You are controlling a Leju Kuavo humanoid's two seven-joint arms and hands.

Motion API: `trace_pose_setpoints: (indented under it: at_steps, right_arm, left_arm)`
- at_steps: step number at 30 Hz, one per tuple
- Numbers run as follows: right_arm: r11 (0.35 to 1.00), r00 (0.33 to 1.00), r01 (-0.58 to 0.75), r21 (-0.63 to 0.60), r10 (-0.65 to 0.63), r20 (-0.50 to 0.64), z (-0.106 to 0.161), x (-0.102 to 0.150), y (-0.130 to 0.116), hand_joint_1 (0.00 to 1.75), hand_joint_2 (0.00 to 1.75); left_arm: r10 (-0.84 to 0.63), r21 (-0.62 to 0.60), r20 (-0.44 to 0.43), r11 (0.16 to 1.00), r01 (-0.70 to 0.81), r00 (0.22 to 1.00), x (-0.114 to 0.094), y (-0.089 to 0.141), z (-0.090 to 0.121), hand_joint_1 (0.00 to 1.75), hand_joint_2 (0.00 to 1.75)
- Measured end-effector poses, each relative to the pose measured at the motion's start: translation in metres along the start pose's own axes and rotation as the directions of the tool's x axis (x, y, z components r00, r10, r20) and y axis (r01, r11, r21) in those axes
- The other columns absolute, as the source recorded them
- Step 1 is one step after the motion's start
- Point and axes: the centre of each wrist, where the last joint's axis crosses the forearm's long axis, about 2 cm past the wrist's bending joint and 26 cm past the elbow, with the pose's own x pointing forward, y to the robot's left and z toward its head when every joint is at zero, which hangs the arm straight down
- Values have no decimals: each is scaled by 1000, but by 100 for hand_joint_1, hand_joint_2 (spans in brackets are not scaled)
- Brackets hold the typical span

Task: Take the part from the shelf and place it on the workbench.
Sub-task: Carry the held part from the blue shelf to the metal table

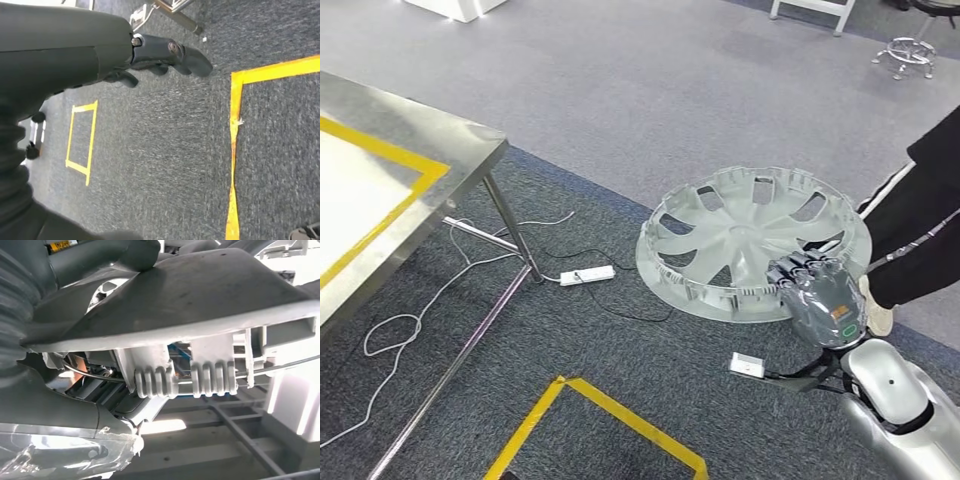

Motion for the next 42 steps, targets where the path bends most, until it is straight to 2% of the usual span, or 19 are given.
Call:
trace_pose_setpoints:
  at_steps: [11,18,29,42]
  right_arm:
    - [998,1000,-7,54,8,-27,27,0,-1,175,175]
    - [998,998,-27,64,31,-54,44,-5,-8,175,175]
    - [995,996,-41,85,48,-81,69,-7,-23,175,175]
    - [993,995,-55,100,63,-81,81,-10,-31,175,175]
  left_arm:
    - [-22,-12,-8,1000,22,1000,-6,3,-2,0,175]
    - [-33,-18,-23,999,32,999,-16,3,-3,0,175]
    - [-52,-22,-6,998,52,999,-17,8,-4,0,175]
    - [-57,-34,-7,998,57,998,-21,10,-5,0,175]
